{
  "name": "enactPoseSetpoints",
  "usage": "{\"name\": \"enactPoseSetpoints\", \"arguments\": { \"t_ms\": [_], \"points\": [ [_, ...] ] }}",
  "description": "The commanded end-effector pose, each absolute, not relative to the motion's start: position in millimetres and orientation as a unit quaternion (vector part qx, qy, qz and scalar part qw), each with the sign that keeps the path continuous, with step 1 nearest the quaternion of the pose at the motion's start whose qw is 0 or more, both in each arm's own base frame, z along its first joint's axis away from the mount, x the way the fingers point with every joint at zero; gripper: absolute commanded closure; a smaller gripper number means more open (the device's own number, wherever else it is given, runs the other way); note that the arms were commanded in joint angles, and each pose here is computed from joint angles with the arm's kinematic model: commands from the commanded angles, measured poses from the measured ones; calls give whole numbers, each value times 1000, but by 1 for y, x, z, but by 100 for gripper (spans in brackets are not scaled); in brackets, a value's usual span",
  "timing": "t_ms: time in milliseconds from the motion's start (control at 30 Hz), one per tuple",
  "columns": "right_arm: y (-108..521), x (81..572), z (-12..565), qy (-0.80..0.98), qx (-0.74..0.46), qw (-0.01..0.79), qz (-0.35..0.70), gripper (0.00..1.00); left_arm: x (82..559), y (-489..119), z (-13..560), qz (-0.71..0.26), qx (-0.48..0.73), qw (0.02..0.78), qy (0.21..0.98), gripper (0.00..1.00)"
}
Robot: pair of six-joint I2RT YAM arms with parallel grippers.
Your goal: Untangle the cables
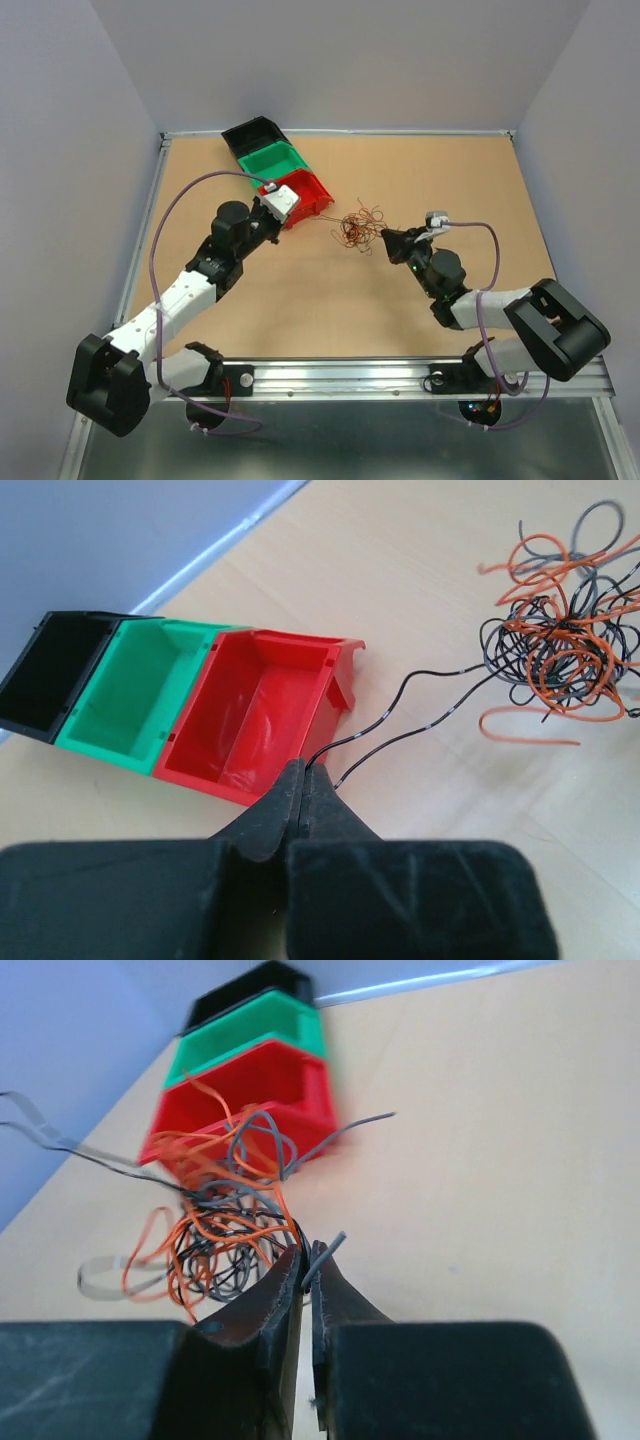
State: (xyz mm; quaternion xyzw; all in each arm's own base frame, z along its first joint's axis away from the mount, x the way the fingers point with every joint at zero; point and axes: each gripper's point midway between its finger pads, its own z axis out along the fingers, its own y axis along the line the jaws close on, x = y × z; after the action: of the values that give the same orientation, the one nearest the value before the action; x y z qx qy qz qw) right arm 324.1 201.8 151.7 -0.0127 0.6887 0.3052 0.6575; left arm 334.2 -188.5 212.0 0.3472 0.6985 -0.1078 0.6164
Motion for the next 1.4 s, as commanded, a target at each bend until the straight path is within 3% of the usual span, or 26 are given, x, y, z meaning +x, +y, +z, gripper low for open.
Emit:
{"name": "enactPoseSetpoints", "arguments": {
  "t_ms": [0,167,333,667,800,900,1033,1167,1367],
  "points": [
    [129,336,128,714,101,676,150,88,336,-169,248,-89,286,672,677,100],
    [79,332,122,708,195,675,67,93,343,-138,264,-42,212,698,682,100],
    [24,312,118,672,314,671,-16,94,361,-57,289,31,55,724,687,100],
    [-19,270,135,577,423,699,8,99,341,47,326,69,-112,763,632,100],
    [-31,256,147,536,458,709,28,100,324,63,341,65,-135,782,605,100],
    [-18,259,145,559,420,712,61,99,328,26,340,0,-38,789,613,100],
    [29,271,166,605,278,734,131,97,328,-24,332,-79,87,775,620,100],
    [100,269,181,637,90,730,232,89,322,-35,334,-91,119,776,613,100],
    [133,275,183,657,17,708,260,83,322,-65,336,-140,174,759,611,100]
  ]
}}
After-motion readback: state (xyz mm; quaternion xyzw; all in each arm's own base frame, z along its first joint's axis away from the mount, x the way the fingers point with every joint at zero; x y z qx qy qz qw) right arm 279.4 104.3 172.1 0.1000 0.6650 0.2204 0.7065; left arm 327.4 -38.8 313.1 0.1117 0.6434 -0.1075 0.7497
